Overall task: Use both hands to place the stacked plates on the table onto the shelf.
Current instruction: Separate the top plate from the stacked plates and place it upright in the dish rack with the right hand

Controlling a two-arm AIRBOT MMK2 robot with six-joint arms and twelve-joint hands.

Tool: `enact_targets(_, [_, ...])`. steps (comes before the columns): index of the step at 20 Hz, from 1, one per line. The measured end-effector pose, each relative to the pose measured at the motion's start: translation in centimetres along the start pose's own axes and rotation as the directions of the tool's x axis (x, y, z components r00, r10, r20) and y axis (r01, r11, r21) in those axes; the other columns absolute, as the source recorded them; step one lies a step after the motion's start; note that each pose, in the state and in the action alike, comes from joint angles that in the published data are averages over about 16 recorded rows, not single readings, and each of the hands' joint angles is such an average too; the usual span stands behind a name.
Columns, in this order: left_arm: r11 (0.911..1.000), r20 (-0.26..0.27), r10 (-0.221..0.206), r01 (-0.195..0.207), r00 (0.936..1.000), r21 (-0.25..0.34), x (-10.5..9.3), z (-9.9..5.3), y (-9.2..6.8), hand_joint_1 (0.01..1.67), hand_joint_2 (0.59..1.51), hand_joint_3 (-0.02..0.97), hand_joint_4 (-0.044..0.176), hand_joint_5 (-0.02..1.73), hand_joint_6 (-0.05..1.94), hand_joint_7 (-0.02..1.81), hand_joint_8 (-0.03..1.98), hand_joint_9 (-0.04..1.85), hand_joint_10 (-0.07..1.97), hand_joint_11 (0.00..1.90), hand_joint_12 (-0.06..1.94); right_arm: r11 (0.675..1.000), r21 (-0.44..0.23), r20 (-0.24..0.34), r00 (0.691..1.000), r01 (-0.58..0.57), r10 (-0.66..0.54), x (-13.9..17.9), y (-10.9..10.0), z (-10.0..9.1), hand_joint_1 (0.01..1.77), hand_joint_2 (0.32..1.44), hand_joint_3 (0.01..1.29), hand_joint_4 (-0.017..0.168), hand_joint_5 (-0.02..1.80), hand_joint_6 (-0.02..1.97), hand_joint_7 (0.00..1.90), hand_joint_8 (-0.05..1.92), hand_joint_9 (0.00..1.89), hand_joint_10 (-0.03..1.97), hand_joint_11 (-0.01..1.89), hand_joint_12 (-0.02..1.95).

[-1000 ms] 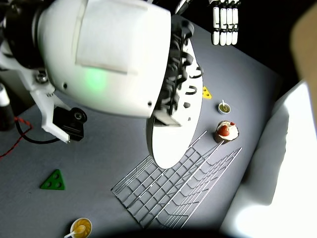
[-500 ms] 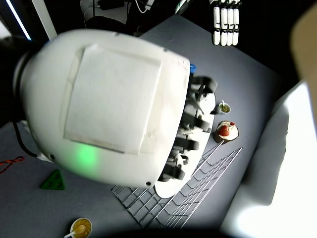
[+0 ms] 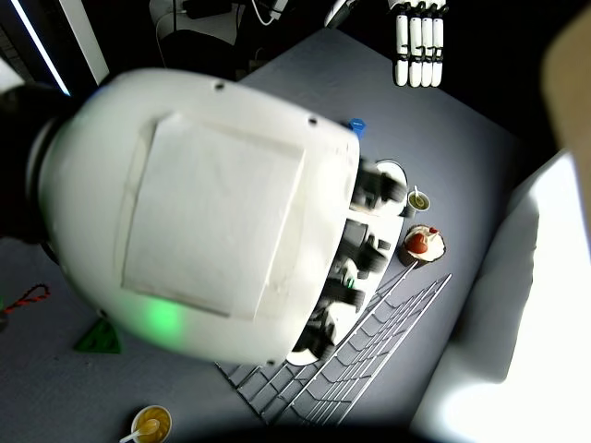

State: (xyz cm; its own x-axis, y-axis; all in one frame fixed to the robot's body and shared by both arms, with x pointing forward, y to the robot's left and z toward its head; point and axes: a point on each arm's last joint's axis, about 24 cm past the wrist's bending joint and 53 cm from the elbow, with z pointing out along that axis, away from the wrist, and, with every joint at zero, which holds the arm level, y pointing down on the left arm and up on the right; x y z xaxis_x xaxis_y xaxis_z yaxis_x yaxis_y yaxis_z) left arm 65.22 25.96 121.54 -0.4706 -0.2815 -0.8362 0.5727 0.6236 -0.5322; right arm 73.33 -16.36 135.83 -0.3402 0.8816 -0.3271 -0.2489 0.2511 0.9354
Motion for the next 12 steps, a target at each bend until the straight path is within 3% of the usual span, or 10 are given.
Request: enact_targets(12, [1.0000,-0.001,0.001,-0.001,1.0000,0.000,0.0,0.0,0.0,0.03,0.921,-0.002,0.000,0.11,0.01,0.13,0.00,0.13,0.01,0.15,0.02,0.996,0.050,-0.079,0.994,-0.074,0.078,1.0,-2.0,0.6,1.48,0.91,0.01,-0.008,1.01,0.80,1.20,0.37,1.23,0.49,1.08,1.21])
